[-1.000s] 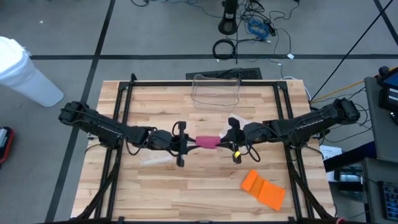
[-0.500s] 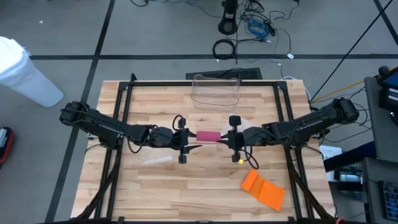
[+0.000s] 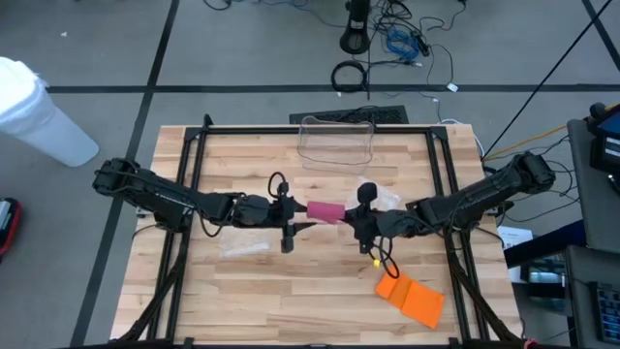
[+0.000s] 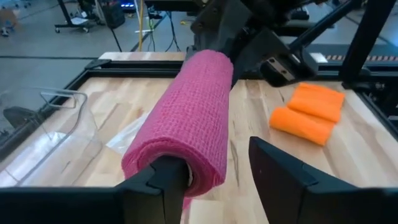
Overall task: Roll bandage
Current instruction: Roll the pink bandage
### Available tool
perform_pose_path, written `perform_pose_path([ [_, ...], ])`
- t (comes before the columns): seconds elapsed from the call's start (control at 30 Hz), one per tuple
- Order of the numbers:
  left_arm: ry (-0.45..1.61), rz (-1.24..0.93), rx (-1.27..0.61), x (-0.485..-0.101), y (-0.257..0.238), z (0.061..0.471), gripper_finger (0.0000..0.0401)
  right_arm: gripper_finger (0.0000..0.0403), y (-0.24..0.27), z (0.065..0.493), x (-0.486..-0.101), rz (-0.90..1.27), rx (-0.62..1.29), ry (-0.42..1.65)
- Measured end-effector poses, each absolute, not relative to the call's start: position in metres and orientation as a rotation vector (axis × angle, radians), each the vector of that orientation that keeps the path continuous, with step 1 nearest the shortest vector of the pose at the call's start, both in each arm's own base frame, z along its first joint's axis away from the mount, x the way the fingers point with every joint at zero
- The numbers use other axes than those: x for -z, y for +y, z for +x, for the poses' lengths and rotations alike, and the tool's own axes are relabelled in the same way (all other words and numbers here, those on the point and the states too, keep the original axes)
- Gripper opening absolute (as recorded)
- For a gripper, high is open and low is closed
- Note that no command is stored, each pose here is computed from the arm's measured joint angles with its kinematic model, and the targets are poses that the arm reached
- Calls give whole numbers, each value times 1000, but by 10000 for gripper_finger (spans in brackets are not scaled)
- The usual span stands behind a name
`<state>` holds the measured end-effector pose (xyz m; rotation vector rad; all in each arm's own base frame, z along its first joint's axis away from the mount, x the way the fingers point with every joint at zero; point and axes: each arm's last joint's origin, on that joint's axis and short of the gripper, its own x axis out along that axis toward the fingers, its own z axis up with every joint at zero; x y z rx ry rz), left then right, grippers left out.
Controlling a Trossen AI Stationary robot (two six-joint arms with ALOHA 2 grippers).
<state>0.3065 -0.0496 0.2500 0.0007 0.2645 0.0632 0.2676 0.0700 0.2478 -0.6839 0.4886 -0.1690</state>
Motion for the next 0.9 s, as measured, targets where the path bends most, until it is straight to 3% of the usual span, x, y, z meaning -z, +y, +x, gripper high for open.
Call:
perform_pose_path([
  [0.13, 264, 8, -58, -250, -50, 306, 135, 5, 74, 267, -249, -709, 156, 475],
  [0.4, 276, 106, -13, -250, -51, 306, 18, 4, 74, 267, -249, -738, 149, 471],
  [0.6, 283, 191, 18, -249, -51, 306, 30, 5, 78, 266, -249, -753, 134, 463],
  [0.9, 289, 221, 19, -249, -54, 305, 20, 63, 82, 266, -251, -259, 76, 401],
])
